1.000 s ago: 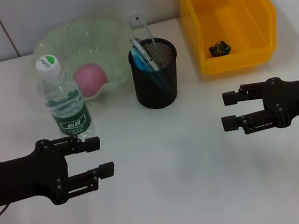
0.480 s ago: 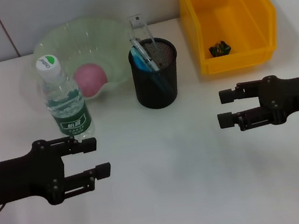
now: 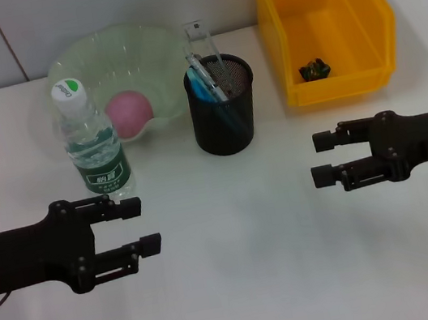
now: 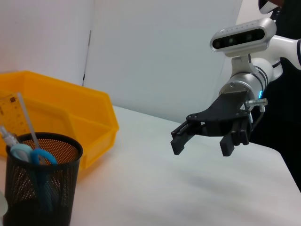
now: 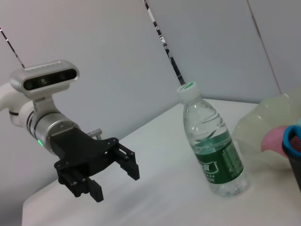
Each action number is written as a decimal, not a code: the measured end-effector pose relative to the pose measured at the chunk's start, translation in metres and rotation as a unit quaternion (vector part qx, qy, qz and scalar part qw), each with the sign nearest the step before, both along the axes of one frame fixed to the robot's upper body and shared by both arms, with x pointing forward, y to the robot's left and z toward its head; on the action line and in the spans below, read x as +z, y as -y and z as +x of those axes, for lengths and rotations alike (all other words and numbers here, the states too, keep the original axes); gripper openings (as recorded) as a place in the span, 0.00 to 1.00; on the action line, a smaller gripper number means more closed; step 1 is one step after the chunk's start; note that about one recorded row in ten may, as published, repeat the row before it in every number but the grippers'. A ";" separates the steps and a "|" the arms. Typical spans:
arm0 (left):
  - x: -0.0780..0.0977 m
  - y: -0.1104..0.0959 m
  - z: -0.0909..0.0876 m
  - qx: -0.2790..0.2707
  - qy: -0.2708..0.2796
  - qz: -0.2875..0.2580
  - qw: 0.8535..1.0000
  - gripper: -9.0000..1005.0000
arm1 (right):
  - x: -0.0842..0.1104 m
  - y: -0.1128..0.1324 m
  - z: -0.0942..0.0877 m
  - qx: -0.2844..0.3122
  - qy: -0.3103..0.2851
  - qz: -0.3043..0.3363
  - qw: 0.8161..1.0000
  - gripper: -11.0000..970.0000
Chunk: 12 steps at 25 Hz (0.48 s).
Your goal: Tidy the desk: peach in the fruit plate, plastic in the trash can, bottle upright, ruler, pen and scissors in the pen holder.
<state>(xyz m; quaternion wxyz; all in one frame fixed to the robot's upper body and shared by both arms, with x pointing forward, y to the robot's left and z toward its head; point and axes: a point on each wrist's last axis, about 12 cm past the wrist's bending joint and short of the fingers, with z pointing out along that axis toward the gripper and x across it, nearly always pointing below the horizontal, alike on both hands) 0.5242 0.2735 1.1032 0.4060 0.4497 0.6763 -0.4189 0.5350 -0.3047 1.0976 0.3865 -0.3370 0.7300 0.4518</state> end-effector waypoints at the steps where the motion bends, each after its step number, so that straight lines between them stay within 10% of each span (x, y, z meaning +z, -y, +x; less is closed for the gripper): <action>1: 0.000 0.001 0.000 -0.001 -0.001 -0.001 1.000 0.62 | 0.000 0.000 0.000 0.001 0.000 -0.001 1.000 0.84; 12: -0.003 0.000 -0.002 0.000 -0.006 -0.003 1.000 0.62 | -0.001 -0.002 -0.001 0.008 0.000 -0.006 1.000 0.84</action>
